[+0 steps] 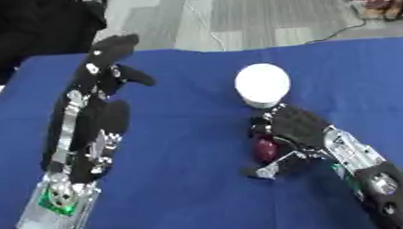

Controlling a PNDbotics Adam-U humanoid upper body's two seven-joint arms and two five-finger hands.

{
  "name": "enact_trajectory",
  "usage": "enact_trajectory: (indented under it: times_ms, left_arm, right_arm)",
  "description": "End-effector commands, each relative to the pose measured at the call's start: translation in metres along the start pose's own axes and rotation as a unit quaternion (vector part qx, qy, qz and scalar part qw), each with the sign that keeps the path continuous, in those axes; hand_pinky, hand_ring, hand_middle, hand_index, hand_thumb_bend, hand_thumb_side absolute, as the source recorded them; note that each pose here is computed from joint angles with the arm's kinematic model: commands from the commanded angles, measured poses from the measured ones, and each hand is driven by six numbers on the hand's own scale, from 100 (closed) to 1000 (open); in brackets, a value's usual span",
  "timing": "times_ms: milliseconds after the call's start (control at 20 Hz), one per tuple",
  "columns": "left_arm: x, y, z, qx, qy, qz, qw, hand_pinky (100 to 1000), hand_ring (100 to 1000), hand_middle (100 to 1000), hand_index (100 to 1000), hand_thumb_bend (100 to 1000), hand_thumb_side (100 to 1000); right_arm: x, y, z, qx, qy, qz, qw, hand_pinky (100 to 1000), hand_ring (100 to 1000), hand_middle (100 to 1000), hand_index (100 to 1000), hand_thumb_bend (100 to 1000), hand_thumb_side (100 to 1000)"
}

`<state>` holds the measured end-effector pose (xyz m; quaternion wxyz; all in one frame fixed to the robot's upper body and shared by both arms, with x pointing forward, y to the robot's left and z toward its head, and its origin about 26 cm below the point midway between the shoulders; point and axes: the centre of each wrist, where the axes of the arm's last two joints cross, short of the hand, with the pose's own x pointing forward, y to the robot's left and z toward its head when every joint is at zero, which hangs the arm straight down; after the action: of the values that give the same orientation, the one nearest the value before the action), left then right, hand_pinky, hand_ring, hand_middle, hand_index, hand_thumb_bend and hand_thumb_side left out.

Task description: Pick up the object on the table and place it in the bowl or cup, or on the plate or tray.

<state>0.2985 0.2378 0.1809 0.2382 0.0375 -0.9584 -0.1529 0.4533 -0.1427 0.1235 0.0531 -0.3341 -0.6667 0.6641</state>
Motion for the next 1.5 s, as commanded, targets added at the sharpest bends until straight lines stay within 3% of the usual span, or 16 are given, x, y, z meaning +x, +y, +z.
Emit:
enact_trajectory:
  times_ms: [50,250,800,1300,1500]
  left_arm:
    - [0.0054,0.0039,-0.0049,-0.006,-0.013,-0.003,1.000,619,596,832,854,188,752]
    - [0.0055,0.0038,-0.0052,-0.006,-0.014,-0.003,1.000,619,596,832,854,188,751]
    - [0.0054,0.0037,-0.0049,-0.007,-0.014,-0.002,1.000,618,596,832,854,187,751]
    - [0.0055,0.0037,-0.0051,-0.007,-0.014,-0.003,1.000,617,596,832,854,187,751]
    - [0.0054,0.0038,-0.0050,-0.008,-0.014,-0.003,1.000,616,597,833,854,186,750]
  right_arm:
    - [-0.0101,-0.0051,0.0025,-0.001,0.004,0.003,1.000,100,299,488,625,582,739]
    - [-0.0105,0.0001,0.0042,-0.002,0.006,-0.020,1.000,100,260,457,597,581,678]
    - [-0.0094,0.0019,0.0044,-0.028,-0.001,-0.074,0.997,100,111,325,464,553,696]
    - [-0.0060,-0.0004,0.0024,-0.044,0.009,-0.094,0.995,100,100,246,416,418,672]
    - [-0.0045,-0.0063,0.0005,-0.063,0.016,-0.095,0.993,100,100,245,420,450,640]
